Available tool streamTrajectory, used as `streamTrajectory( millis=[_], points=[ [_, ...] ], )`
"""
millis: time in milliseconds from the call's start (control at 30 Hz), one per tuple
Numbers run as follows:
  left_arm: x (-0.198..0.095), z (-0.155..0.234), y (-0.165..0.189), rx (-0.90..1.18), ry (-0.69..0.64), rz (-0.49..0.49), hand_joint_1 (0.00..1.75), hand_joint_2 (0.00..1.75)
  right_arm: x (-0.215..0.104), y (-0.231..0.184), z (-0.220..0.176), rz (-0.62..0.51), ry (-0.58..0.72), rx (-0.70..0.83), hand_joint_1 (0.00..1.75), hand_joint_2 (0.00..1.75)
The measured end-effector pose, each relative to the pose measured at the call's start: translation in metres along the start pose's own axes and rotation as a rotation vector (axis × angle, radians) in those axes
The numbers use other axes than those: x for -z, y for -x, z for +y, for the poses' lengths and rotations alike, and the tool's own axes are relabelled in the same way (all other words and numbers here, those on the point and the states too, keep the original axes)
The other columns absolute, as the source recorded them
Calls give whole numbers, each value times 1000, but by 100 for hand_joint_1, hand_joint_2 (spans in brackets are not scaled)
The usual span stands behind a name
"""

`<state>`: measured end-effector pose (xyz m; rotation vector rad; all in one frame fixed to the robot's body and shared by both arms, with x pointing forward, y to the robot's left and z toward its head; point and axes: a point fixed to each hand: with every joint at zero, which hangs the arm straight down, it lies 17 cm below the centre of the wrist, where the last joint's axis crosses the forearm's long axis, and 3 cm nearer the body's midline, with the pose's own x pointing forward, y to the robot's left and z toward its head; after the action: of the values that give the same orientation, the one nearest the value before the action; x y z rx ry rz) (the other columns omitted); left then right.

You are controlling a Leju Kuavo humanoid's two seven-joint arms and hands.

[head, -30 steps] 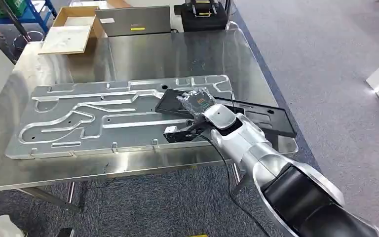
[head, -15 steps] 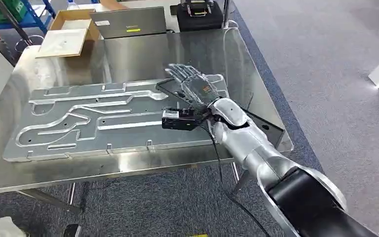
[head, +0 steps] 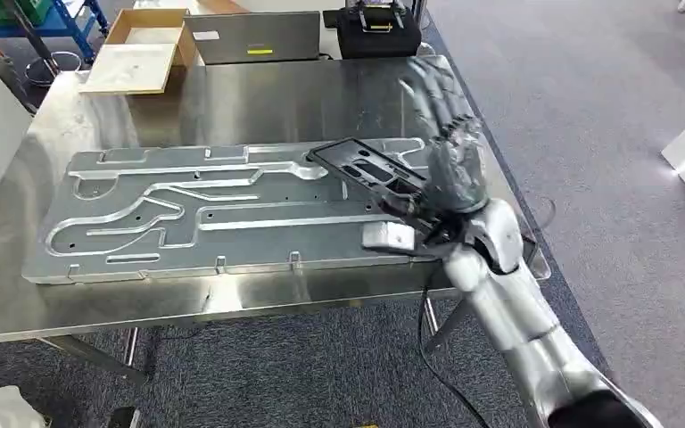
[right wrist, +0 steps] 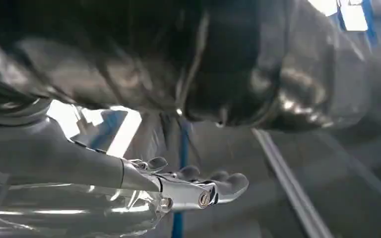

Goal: Take the parts from the cabinet and place them on the table.

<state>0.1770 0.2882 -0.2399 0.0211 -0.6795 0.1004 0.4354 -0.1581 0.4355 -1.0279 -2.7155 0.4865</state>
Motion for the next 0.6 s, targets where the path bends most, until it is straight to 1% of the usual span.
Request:
streamTrajectory(
  millis=[33, 167, 200, 300, 367, 433, 600],
  points=[
    [-3, 2, 3, -16, -9, -8, 0, 0, -19, -6, -22, -8, 31, -18, 0, 0],
    [-13, 10, 21, -52, -37, -5, 0, 0, -75, -48, -100, -98, 118, -81, 0, 0],
    [-15, 11, 24, -59, -43, -2, 0, 0, -82, -50, -123, -80, 143, -113, 0, 0],
    [-17, 10, 27, -70, -47, -1, 0, 0, -91, -60, -165, -63, 191, -170, 0, 0],
    [-17, 11, 27, -71, -51, -1, 0, 0, -95, -63, -179, -57, 199, -196, 0, 0],
    [-15, 14, 27, -80, -67, 5, 0, 0, -105, -64, -194, -13, 207, -231, 0, 0],
    [-18, 21, 35, -106, -103, 24, 0, 0, -155, -41, -229, 215, 184, -316, 0, 0]
  ],
)
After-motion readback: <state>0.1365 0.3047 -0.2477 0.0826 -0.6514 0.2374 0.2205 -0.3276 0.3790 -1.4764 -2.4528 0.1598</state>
